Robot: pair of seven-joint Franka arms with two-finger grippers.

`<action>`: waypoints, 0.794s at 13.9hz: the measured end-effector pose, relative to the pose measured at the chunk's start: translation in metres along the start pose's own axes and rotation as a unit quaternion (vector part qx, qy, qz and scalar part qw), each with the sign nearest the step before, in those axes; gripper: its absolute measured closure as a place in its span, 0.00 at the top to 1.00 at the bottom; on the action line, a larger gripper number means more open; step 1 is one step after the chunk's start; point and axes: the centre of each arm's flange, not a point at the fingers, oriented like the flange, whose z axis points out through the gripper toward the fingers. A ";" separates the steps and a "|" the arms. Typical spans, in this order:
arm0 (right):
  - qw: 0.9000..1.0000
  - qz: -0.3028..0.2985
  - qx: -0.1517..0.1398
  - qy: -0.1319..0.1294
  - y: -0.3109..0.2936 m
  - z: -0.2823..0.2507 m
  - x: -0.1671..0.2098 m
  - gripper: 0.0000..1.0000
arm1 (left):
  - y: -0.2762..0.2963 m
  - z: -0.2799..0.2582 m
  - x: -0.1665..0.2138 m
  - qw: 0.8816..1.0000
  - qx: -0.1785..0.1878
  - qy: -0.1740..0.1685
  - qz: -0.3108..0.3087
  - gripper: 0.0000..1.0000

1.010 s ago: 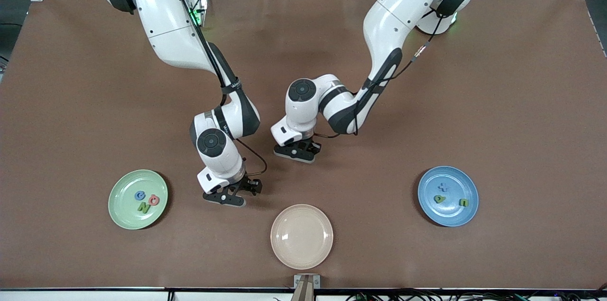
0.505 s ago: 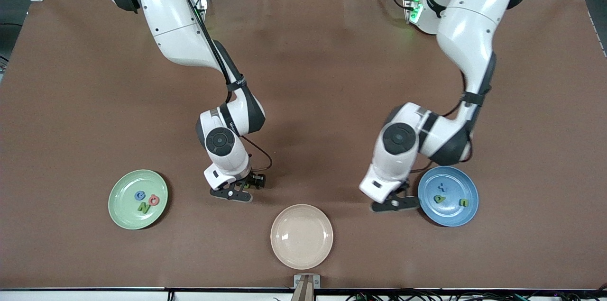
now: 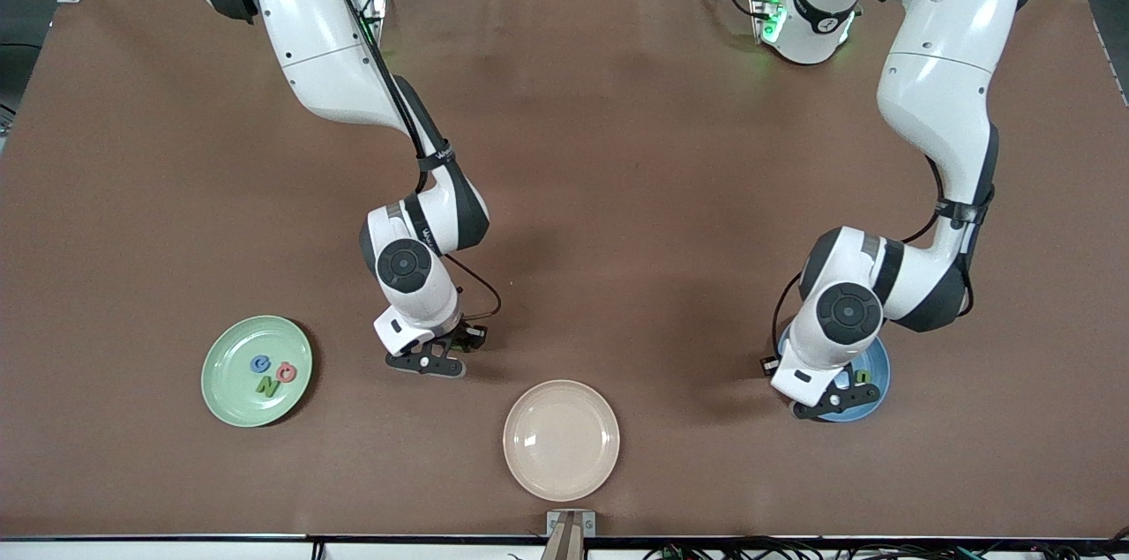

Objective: Sort upper and lower case letters into plates
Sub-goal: 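Drop the B on the green plate while the left gripper releases the e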

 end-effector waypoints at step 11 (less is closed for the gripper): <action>0.998 -0.049 -0.032 -0.022 0.093 -0.023 0.065 0.35 | -0.057 -0.069 0.020 1.000 0.005 0.002 0.030 0.99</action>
